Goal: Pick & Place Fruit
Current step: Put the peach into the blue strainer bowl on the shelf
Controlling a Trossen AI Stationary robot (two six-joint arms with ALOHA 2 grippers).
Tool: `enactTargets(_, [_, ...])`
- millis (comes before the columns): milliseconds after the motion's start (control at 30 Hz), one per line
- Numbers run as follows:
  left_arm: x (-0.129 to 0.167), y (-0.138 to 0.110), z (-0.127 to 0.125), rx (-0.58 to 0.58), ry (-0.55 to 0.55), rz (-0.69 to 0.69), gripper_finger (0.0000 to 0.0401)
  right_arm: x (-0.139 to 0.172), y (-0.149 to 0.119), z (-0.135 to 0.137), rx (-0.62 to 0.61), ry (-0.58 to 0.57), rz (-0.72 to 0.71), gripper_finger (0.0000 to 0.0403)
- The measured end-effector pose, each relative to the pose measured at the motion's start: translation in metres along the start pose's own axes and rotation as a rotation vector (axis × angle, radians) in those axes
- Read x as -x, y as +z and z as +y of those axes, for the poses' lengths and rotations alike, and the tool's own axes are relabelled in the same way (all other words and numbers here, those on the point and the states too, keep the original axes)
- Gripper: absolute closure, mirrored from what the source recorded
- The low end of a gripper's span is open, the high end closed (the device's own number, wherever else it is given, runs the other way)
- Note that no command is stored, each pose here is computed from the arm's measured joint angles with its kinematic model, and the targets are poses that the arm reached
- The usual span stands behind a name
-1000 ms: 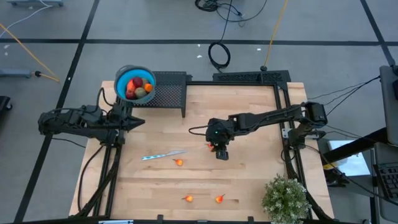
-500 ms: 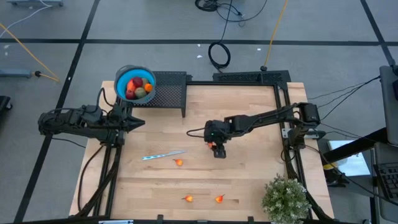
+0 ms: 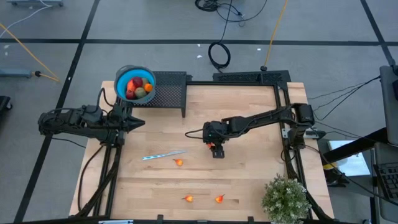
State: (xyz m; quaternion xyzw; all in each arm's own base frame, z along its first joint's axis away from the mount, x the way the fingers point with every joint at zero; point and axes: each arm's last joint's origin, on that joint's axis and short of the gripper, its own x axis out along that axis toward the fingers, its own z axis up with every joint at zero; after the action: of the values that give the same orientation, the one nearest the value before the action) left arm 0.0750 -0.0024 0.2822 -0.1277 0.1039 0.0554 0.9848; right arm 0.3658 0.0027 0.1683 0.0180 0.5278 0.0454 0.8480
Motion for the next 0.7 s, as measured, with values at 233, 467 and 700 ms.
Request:
enactTargets(233, [0.0,0.0,0.0,-0.001,0.0,0.0,0.0382,-0.005,-0.003,-0.001,0.004,-0.02,0.03,0.0181])
enactTargets(467, [0.0,0.0,0.0,-0.02,0.0,0.0,0.0382,-0.008,-0.006,-0.001,0.028,-0.019,0.024,0.0181])
enactTargets(700, [0.0,0.0,0.0,-0.026,0.001,-0.001,0.0382,-0.02,-0.024,-0.002,-0.018,-0.022,0.039,0.0181])
